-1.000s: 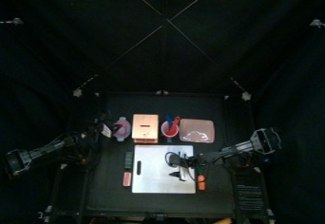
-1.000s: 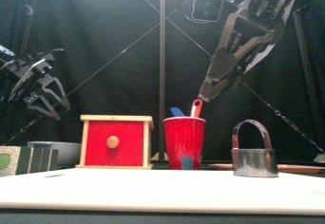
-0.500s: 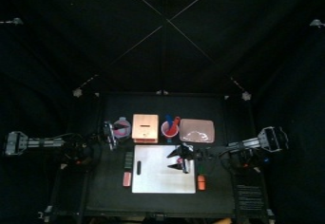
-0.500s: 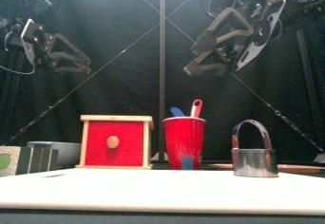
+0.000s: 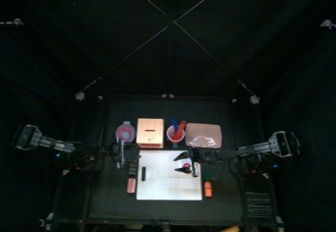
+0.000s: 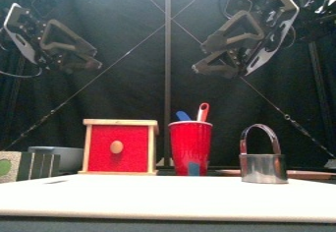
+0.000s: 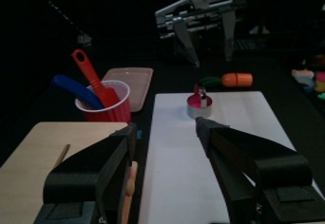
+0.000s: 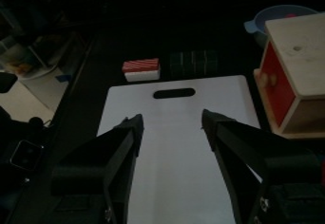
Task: Get the cutter from the drawer then cut the dough then place the extra dough in the bowl
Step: Place the extra dough in the bowl
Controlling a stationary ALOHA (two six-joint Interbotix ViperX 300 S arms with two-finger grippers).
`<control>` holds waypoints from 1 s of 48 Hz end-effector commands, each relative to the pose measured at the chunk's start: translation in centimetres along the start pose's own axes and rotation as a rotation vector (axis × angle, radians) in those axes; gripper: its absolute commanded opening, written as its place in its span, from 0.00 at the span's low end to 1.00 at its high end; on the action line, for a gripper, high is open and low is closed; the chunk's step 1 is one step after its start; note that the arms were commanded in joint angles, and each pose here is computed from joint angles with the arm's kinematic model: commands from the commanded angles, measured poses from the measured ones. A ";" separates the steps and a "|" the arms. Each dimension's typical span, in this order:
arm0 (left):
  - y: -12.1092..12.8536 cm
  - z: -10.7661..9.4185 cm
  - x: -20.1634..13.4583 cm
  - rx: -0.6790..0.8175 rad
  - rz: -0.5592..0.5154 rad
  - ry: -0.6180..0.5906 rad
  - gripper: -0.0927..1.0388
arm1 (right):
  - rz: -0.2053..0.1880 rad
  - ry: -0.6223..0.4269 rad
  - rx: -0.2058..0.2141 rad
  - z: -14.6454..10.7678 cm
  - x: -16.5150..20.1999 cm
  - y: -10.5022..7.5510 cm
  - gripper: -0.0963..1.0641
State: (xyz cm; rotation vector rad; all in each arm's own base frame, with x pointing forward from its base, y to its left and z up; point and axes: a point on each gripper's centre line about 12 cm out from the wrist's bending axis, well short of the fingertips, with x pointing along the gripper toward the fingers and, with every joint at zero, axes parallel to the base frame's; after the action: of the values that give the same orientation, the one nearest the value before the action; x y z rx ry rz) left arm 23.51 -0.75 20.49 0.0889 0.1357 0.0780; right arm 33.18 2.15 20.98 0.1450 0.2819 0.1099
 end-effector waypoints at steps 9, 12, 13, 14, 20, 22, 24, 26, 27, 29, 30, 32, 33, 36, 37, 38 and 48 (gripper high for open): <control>-0.6 0.9 1.9 0.022 -0.014 -0.010 0.86 | 0.014 -0.020 -0.035 0.5 -0.4 0.0 0.83; -0.7 1.1 2.0 0.020 -0.015 -0.015 0.86 | 0.012 -0.019 -0.035 0.4 -0.4 0.0 0.83; -0.8 1.3 2.1 0.019 -0.017 -0.018 0.86 | 0.013 -0.019 -0.037 0.4 -0.4 0.0 0.83; -0.7 1.4 2.1 0.017 -0.016 -0.021 0.86 | 0.013 -0.019 -0.038 0.4 -0.4 0.0 0.83; -1.0 1.8 2.2 0.014 -0.026 -0.034 0.86 | 0.012 -0.014 -0.039 0.3 -0.4 0.0 0.83; -1.0 1.8 2.3 0.014 -0.024 -0.032 0.86 | 0.012 -0.011 -0.038 0.2 -0.4 0.0 0.83; -1.0 1.6 2.2 0.014 -0.025 -0.027 0.86 | 0.010 -0.010 -0.036 0.1 -0.4 -0.1 0.83; -1.0 1.6 2.2 0.013 -0.025 -0.024 0.86 | 0.007 -0.004 -0.032 -0.1 -0.4 -0.2 0.83; -1.0 1.4 2.3 0.013 -0.023 -0.019 0.86 | 0.007 -0.006 -0.032 0.0 -0.4 -0.2 0.83; -1.0 1.2 2.3 0.012 -0.023 -0.013 0.86 | 0.005 -0.002 -0.030 -0.2 -0.4 -0.3 0.83; -1.0 1.2 2.3 0.012 -0.023 -0.009 0.86 | 0.006 0.000 -0.030 -0.2 -0.3 -0.2 0.83; -1.1 1.0 2.4 0.010 -0.022 -0.003 0.86 | 0.005 0.004 -0.028 -0.4 -0.3 -0.3 0.83; -1.1 0.9 2.4 0.011 -0.022 0.000 0.86 | 0.007 0.005 -0.030 -0.3 -0.2 -0.2 0.83; -1.1 0.7 2.5 0.016 -0.024 0.009 0.86 | 0.006 0.011 -0.029 -0.5 -0.1 -0.2 0.83; -1.1 0.6 2.6 0.017 -0.025 0.013 0.86 | 0.005 0.012 -0.027 -0.5 -0.1 -0.3 0.83; -1.1 0.6 2.6 0.017 -0.024 0.013 0.86 | 0.004 0.014 -0.026 -0.6 -0.1 -0.3 0.83; -1.2 0.5 2.9 0.019 -0.025 0.020 0.86 | -0.003 0.013 -0.006 -0.6 0.0 -0.4 0.83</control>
State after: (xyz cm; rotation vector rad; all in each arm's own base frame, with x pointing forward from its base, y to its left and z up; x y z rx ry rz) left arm 25.93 -1.62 19.59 0.1074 0.1911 0.0525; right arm 32.84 1.95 19.53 0.1318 0.3256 0.1128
